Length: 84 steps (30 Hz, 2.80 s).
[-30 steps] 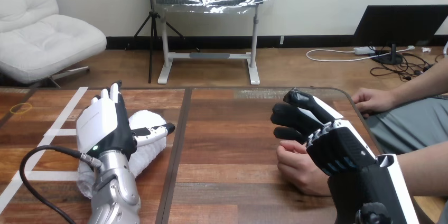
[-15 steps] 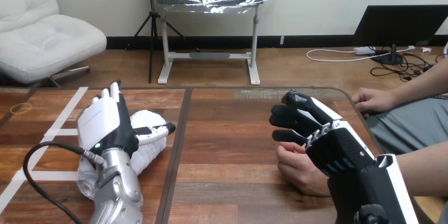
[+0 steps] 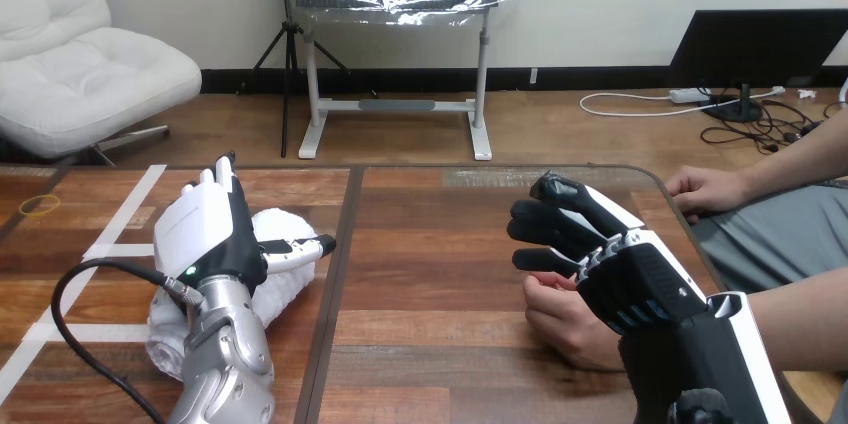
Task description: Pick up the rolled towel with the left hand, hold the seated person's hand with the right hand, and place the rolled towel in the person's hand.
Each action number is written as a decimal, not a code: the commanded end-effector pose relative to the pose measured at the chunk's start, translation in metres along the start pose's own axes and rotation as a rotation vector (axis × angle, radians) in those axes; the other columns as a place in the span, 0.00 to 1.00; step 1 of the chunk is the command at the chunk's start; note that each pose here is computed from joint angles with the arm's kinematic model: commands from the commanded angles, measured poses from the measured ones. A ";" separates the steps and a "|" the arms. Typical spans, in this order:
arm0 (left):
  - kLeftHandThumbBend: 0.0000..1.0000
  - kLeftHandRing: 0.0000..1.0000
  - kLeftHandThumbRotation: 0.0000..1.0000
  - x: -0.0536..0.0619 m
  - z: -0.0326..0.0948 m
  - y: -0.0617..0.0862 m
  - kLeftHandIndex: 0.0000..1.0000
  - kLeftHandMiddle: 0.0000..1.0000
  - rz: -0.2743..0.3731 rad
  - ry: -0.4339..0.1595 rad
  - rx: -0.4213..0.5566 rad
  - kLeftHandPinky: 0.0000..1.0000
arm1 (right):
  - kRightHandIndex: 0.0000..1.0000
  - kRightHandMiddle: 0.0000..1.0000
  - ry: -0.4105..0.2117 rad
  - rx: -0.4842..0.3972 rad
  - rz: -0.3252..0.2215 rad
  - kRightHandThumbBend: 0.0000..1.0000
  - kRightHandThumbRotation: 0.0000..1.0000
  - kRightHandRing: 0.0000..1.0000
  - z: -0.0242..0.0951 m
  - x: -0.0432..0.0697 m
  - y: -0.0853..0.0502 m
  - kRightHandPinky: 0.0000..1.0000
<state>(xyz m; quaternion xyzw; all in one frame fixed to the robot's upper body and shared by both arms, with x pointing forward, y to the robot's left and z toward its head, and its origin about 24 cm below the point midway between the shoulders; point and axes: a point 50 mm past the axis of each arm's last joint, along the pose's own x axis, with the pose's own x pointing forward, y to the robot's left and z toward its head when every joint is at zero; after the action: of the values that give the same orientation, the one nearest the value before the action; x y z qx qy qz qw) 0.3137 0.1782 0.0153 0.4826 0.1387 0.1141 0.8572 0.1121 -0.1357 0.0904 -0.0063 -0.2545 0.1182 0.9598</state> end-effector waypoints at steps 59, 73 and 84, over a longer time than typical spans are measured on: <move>0.74 0.16 0.02 0.019 0.057 0.022 0.63 0.26 -0.205 0.096 0.210 0.07 | 0.83 0.80 -0.112 -0.028 0.000 0.91 1.00 0.78 0.015 0.015 -0.005 0.71; 0.70 0.16 0.00 0.016 0.058 0.022 0.58 0.26 -0.154 0.055 0.196 0.07 | 0.83 0.80 -0.105 -0.026 -0.005 0.90 1.00 0.78 0.015 0.014 -0.008 0.73; 0.71 0.20 0.00 0.011 0.059 0.025 0.46 0.29 -0.110 0.008 0.160 0.10 | 0.83 0.80 -0.101 -0.011 -0.016 0.89 1.00 0.79 0.015 0.014 -0.010 0.76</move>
<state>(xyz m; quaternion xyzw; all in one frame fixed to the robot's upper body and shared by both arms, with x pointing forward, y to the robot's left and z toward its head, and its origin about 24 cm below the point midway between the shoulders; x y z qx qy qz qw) 0.3341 0.1502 0.0361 0.5358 0.2450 0.0302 0.8074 0.1142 -0.1413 0.0976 -0.0083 -0.2657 0.1143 0.9572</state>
